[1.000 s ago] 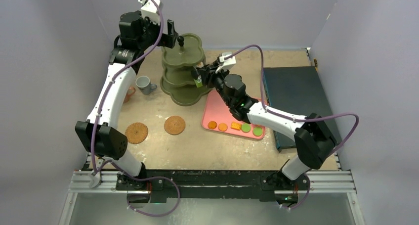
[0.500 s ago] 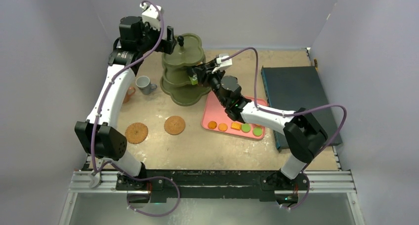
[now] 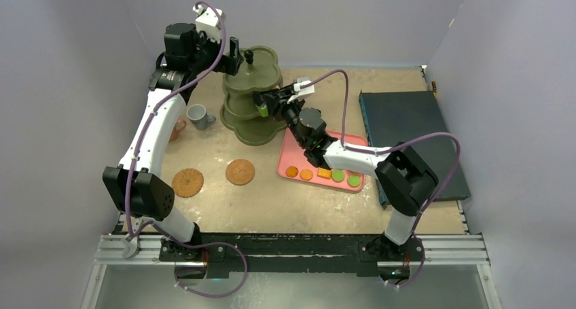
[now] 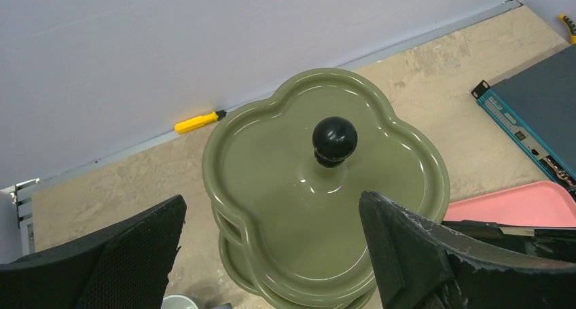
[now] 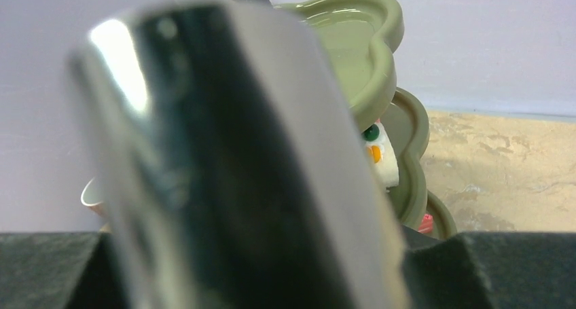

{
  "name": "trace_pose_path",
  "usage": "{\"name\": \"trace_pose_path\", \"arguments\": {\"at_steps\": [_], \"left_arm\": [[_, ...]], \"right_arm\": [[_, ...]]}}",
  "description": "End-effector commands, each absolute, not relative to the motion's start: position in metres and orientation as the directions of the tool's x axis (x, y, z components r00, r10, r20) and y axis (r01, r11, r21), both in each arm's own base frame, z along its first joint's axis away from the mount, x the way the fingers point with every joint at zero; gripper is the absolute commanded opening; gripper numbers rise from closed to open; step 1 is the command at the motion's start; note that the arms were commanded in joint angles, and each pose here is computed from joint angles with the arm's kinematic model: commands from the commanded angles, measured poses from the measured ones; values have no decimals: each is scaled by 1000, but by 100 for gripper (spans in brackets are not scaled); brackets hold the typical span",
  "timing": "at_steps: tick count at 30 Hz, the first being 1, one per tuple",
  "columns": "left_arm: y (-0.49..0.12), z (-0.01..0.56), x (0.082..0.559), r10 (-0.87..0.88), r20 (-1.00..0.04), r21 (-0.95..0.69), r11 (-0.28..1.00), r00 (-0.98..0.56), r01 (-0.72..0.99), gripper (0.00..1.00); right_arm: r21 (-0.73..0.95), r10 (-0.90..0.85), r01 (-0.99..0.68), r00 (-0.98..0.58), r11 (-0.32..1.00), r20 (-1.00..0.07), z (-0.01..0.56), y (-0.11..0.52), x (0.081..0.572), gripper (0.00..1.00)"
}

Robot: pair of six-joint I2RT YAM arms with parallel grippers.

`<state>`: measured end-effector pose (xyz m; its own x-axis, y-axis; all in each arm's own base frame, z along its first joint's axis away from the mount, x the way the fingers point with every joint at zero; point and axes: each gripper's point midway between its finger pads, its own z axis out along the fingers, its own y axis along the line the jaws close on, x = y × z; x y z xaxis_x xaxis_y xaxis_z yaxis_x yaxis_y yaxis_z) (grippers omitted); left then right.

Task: Serve the afternoon tea

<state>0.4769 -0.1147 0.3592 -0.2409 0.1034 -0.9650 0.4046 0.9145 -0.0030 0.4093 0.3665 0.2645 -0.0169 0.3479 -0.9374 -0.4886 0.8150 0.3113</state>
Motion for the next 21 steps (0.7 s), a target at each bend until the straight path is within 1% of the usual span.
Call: {"name": "trace_pose_path", "arguments": {"at_steps": [1, 3, 8, 14, 21], "left_arm": [[-111, 380, 467, 107, -976, 21, 912, -188, 411, 99], [-111, 379, 468, 105, -976, 19, 911, -189, 412, 99], [-112, 377, 468, 100, -976, 11, 911, -194, 412, 99], [-112, 380, 467, 95, -977, 7, 910, -190, 414, 99], [-110, 386, 467, 94, -980, 15, 913, -175, 407, 99]], "right_arm": [[339, 428, -505, 67, 794, -901, 307, 366, 410, 42], [338, 432, -512, 74, 790, -899, 312, 366, 409, 49], [329, 438, -524, 95, 785, -894, 325, 361, 402, 58], [319, 440, -538, 110, 780, -891, 338, 354, 390, 61], [307, 425, -536, 109, 787, -899, 339, 341, 369, 62]]}}
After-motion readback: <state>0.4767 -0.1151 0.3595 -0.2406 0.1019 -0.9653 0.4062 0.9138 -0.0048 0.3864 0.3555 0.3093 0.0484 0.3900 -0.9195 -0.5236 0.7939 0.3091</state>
